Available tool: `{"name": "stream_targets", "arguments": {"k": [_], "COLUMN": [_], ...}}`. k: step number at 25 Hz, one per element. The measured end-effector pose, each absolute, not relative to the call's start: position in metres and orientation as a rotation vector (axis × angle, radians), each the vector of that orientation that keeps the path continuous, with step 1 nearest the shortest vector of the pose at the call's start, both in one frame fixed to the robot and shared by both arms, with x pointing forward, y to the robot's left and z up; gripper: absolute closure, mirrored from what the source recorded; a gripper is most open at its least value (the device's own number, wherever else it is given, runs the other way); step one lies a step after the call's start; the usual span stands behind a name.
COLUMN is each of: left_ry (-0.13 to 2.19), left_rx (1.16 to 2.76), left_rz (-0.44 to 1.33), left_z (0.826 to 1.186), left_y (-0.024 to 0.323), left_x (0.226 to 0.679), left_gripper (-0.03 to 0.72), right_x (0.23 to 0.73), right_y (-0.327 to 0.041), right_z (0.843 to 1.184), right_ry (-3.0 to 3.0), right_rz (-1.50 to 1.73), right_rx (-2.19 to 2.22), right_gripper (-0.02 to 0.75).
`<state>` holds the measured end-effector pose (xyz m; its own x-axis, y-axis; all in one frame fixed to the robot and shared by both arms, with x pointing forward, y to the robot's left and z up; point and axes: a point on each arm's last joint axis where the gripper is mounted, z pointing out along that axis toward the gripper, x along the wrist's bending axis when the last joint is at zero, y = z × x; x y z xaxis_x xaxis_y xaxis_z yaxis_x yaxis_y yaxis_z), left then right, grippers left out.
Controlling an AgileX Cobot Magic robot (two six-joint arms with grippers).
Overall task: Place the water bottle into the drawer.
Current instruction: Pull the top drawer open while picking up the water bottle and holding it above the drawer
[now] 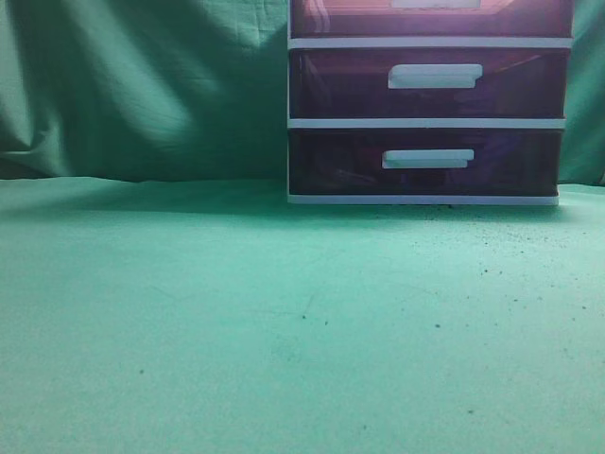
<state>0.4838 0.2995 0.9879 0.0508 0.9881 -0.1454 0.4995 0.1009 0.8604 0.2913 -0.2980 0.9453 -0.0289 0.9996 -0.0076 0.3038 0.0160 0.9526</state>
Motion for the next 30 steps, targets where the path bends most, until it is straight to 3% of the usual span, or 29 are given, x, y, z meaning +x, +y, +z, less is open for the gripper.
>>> {"name": "stream_targets", "arguments": {"k": [2, 4, 12, 19, 24, 30], "left_ry": [1.574, 1.574, 1.576, 1.573, 1.558, 1.346], "left_rx": [1.521, 1.522, 1.520, 1.519, 1.503, 1.485], "left_rz": [0.742, 0.727, 0.706, 0.704, 0.677, 0.642], "left_z": [0.984, 0.981, 0.974, 0.974, 0.982, 1.033], "left_y": [0.300, 0.300, 0.300, 0.300, 0.297, 0.282], "left_x": [0.496, 0.508, 0.528, 0.529, 0.526, 0.505], "left_gripper": [0.082, 0.129, 0.127, 0.403, 0.405, 0.405], "right_x": [0.291, 0.291, 0.291, 0.291, 0.291, 0.291], "right_y": [-0.298, -0.298, -0.298, -0.298, -0.298, -0.298], "right_z": [0.945, 0.945, 0.945, 0.945, 0.945, 0.945], "right_ry": [1.460, 1.460, 1.460, 1.460, 1.460, 1.460], "right_rz": [1.058, 1.058, 1.058, 1.058, 1.058, 1.058], "right_rx": [1.411, 1.411, 1.411, 1.411, 1.411, 1.411], "right_gripper": [0.691, 0.691, 0.691, 0.691, 0.691, 0.691]}}
